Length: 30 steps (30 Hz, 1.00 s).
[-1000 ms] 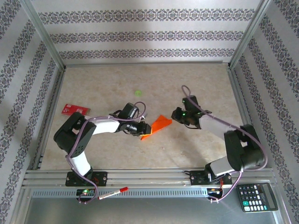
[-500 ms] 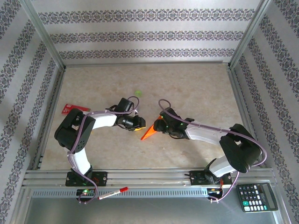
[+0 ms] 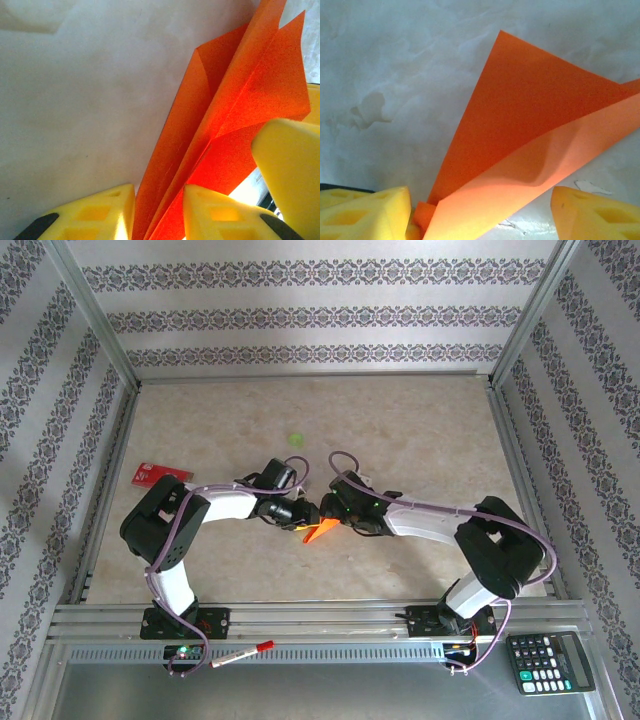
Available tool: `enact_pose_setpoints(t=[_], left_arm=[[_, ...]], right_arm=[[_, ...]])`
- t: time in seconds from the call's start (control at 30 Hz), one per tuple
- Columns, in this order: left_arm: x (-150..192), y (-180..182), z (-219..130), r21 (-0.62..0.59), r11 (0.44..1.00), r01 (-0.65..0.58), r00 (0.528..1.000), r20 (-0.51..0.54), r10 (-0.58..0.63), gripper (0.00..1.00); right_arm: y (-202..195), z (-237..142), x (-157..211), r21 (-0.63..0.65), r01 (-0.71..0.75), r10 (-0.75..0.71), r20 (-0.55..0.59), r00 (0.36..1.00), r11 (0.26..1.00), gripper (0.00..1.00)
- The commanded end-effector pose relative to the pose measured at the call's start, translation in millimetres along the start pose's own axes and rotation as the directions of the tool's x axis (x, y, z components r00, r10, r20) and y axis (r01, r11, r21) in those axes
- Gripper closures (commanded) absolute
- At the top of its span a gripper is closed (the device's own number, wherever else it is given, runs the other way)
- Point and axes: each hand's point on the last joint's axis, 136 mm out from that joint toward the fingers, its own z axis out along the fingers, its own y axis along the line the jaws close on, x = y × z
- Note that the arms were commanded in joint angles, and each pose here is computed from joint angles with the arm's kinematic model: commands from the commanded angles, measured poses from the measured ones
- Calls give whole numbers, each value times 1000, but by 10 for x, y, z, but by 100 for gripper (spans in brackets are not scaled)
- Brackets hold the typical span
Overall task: Fold a paper plane with a square sheet of paper (pick it up from the middle)
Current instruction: Turn over a paper plane at the center of the table.
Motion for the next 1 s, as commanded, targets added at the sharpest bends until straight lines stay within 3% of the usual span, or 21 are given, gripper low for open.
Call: enact_pose_setpoints(t=[0.0, 0.3, 0.67, 0.83, 0.97], left_arm=[[205, 34, 77, -4, 1000, 14, 999, -46, -14, 69], [151, -88, -55, -1, 1000, -20, 1000, -15, 20, 65], [-160, -105, -434, -16, 1000, -5, 993, 121, 7, 61], [-296, -92, -627, 31, 999, 38, 974, 221, -44, 59], [-228, -86, -609, 52, 996, 66, 974, 214, -76, 56]], right_arm=[[-59, -7, -1, 48, -18, 17, 22, 1000, 999, 32], [-196, -78, 28, 52, -21, 19, 34, 999, 998, 70], [-158, -362, 40, -81, 60, -57, 38, 998, 995, 98], [283, -481, 5, -297, 81, -72, 42, 997, 951, 100], [328, -437, 8, -326, 56, -49, 29, 998, 944, 100]])
